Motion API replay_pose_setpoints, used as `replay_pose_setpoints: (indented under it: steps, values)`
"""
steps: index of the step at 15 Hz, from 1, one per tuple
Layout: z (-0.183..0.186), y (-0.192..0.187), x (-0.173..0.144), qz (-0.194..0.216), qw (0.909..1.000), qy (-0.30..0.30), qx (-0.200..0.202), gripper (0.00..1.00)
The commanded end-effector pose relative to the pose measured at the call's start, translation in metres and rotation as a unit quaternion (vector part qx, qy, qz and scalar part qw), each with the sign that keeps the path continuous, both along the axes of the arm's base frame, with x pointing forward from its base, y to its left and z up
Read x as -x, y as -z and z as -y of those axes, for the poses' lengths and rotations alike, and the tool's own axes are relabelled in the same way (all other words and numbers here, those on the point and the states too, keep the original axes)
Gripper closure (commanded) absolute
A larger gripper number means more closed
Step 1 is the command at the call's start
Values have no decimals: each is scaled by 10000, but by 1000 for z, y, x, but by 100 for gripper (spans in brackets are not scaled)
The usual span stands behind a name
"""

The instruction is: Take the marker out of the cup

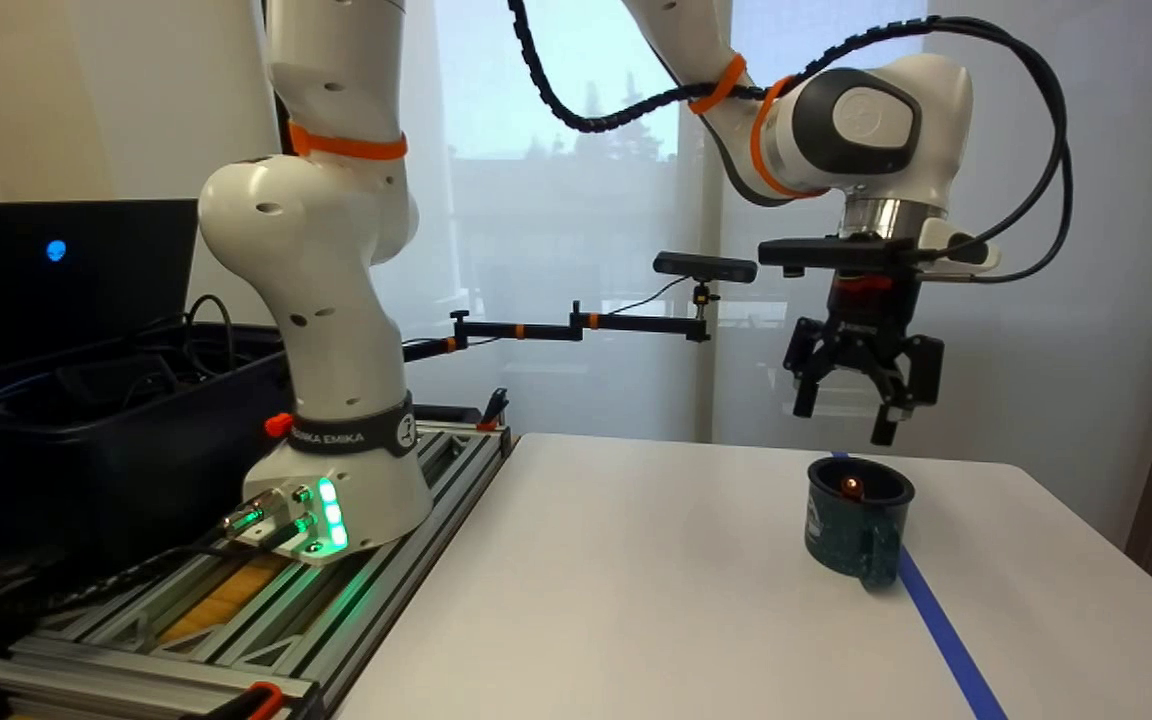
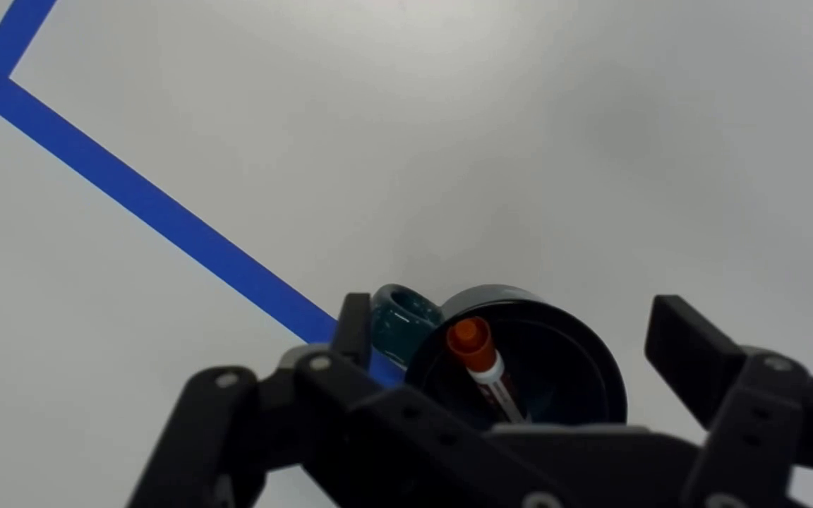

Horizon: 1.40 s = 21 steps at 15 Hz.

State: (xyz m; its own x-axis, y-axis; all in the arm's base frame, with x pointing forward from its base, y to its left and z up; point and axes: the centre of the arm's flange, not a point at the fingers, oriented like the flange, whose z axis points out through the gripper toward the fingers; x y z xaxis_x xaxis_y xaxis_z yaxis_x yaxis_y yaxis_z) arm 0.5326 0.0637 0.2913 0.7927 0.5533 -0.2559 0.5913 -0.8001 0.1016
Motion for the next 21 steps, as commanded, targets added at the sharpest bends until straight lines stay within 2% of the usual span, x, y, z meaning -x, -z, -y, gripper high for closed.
replay_pose_setpoints:
  steps: [1,8,16,17,18,20,21]
  values:
    - [-5,9,-15,-16,9996,-259,73,0]
    - [-17,27,-24,-162,9971,-729,132,0]
    - [-20,44,-37,-290,9934,-1109,0,0]
    - [-21,45,-38,-291,9931,-1133,-11,3]
    - [-21,47,-39,-293,9928,-1163,-20,19]
    - [-23,49,-40,-291,9924,-1197,-23,29]
    - [-23,49,-41,-294,9921,-1215,-31,39]
